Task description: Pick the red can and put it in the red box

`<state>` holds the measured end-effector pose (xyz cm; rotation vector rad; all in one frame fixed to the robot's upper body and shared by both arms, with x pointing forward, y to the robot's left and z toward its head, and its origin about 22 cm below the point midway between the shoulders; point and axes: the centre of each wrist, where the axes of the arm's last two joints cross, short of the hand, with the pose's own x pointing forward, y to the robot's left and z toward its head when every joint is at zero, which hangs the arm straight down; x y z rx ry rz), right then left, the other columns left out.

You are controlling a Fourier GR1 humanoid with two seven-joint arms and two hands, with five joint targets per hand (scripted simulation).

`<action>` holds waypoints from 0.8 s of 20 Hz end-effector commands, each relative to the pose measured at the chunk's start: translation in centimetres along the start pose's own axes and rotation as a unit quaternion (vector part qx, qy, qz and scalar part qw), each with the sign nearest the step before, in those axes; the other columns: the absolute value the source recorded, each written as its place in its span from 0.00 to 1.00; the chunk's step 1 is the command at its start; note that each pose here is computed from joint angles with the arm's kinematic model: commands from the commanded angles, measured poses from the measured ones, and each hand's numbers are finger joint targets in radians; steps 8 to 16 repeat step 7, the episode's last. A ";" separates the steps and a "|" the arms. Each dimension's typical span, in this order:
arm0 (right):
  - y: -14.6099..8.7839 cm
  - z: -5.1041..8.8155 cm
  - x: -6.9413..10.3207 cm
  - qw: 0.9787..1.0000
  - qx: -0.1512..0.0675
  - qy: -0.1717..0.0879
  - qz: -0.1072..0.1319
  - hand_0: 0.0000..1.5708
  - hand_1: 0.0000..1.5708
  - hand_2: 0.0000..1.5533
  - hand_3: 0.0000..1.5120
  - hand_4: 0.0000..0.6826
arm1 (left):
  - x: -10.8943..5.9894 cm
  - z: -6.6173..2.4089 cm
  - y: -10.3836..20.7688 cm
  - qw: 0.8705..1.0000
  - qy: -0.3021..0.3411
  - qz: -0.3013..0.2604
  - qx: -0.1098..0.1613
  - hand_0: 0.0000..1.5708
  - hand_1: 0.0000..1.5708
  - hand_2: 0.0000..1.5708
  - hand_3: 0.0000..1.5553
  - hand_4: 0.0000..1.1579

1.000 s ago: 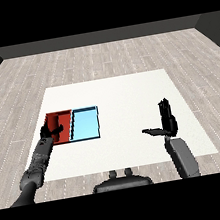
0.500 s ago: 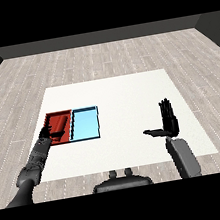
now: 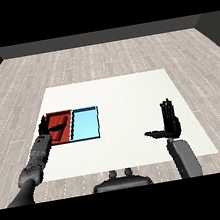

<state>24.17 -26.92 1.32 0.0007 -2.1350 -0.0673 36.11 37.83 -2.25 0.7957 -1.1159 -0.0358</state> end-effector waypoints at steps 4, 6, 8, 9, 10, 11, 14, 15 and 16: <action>0.3 0.5 -0.2 1.000 0.005 0.006 -0.019 0.00 0.00 0.00 0.00 0.00 | 5.2 0.23 -1.4 0.940 -0.245 0.234 0.026 0.00 0.00 0.00 0.00 0.00; 0.8 0.2 -0.5 1.000 0.014 -0.001 -0.022 0.00 0.00 0.00 0.00 0.00 | 6.5 0.83 -2.3 0.914 -0.304 0.267 0.006 0.00 0.00 0.00 0.00 0.00; 0.1 -0.3 0.2 0.999 0.028 -0.002 -0.016 0.00 0.00 0.00 0.00 0.00 | 4.7 1.05 -1.7 0.910 -0.314 0.272 0.000 0.00 0.00 0.00 0.00 0.00; 0.1 -0.3 0.2 0.999 0.028 -0.002 -0.016 0.00 0.00 0.00 0.00 0.00 | 4.7 1.05 -1.7 0.910 -0.314 0.272 0.000 0.00 0.00 0.00 0.00 0.00; 0.1 -0.3 0.2 0.999 0.028 -0.002 -0.016 0.00 0.00 0.00 0.00 0.00 | 4.7 1.05 -1.7 0.910 -0.314 0.272 0.000 0.00 0.00 0.00 0.00 0.00; 0.1 -0.3 0.2 0.999 0.028 -0.002 -0.016 0.00 0.00 0.00 0.00 0.00 | 4.7 1.05 -1.7 0.910 -0.314 0.272 0.000 0.00 0.00 0.00 0.00 0.00; 0.1 -0.3 0.2 0.999 0.028 -0.002 -0.016 0.00 0.00 0.00 0.00 0.00 | 4.7 1.05 -1.7 0.910 -0.314 0.272 0.000 0.00 0.00 0.00 0.00 0.00; 0.1 -0.3 0.2 0.999 0.028 -0.002 -0.016 0.00 0.00 0.00 0.00 0.00 | 4.7 1.05 -1.7 0.910 -0.314 0.272 0.000 0.00 0.00 0.00 0.00 0.00; 0.1 -0.3 0.2 0.999 0.028 -0.002 -0.016 0.00 0.00 0.00 0.00 0.00 | 4.7 1.05 -1.7 0.910 -0.314 0.272 0.000 0.00 0.00 0.00 0.00 0.00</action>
